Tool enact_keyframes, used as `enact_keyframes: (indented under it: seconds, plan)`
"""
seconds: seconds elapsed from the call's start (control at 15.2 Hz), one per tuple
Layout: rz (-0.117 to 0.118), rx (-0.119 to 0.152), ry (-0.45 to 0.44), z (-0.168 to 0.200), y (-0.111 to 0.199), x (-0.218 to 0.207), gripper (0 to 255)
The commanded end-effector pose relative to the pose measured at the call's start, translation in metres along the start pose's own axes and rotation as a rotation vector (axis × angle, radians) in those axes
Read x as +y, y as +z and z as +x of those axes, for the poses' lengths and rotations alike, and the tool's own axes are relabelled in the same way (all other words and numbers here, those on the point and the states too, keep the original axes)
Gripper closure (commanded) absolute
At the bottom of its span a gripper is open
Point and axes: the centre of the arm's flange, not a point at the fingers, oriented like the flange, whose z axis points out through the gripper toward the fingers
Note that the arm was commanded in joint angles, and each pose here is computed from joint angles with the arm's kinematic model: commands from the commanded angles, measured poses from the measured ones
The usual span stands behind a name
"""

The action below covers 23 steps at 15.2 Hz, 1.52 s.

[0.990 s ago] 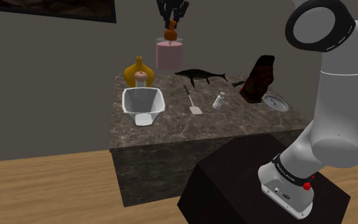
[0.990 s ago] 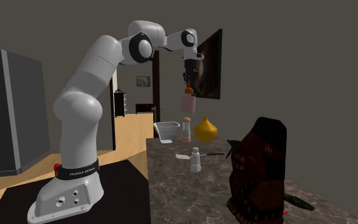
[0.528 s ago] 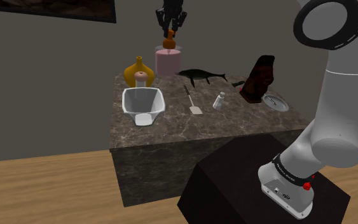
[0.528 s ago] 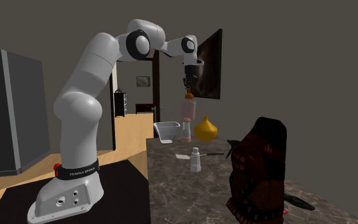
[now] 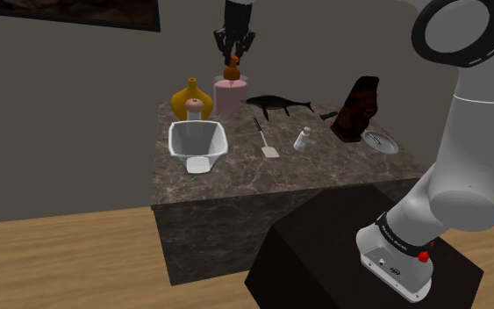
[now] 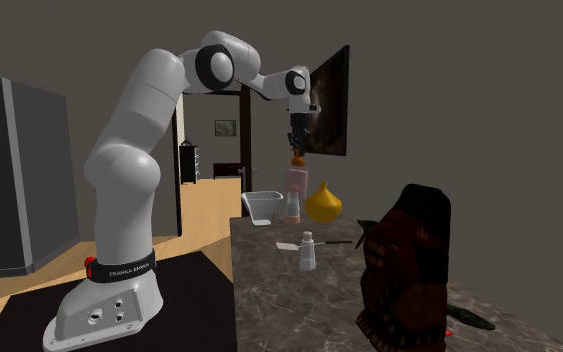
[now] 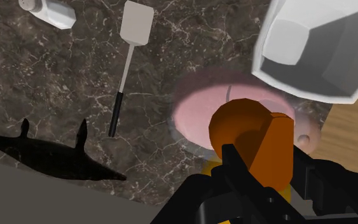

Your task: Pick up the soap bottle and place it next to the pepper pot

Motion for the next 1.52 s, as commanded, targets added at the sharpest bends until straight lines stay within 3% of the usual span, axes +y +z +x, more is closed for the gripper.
enact_keyframes:
  seconds: [0.0, 1.45]
  plan:
    - [0.000, 0.001, 0.000, -0.001, 0.010, 0.001, 255]
    - [0.000, 0.001, 0.000, -0.002, 0.126, 0.001, 255]
